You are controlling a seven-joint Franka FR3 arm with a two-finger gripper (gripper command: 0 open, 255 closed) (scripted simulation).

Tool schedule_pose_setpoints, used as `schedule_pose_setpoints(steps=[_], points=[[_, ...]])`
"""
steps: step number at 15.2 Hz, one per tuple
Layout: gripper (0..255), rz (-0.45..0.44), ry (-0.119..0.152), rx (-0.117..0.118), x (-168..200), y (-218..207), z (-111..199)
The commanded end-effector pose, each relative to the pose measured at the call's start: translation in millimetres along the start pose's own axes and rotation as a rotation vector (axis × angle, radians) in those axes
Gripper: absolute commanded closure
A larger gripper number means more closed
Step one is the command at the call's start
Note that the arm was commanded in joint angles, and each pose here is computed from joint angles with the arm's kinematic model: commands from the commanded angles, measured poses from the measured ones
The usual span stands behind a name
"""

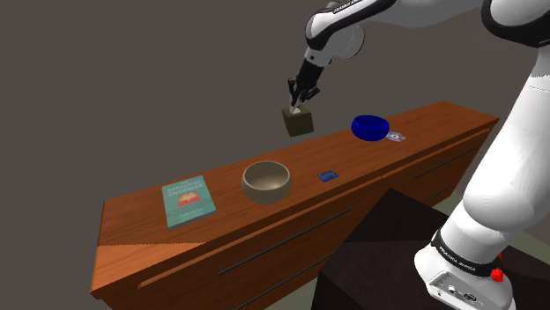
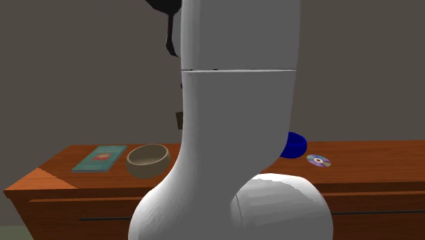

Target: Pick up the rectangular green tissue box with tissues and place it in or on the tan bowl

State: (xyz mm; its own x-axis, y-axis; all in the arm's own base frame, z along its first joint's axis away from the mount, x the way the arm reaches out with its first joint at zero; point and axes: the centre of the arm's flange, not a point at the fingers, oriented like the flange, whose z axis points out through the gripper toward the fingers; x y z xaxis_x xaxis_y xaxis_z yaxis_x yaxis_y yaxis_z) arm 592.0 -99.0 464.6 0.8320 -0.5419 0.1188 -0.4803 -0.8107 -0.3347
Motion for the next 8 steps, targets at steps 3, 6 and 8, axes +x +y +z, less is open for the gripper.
schedule_pose_setpoints(steps=[3,6,8], points=[[255,0.001,0.001,0.0,-40,-36,0],[255,0.001,0.001,0.0,-68,-63,1],[255,0.001,0.001,0.0,-87,-81,1]])
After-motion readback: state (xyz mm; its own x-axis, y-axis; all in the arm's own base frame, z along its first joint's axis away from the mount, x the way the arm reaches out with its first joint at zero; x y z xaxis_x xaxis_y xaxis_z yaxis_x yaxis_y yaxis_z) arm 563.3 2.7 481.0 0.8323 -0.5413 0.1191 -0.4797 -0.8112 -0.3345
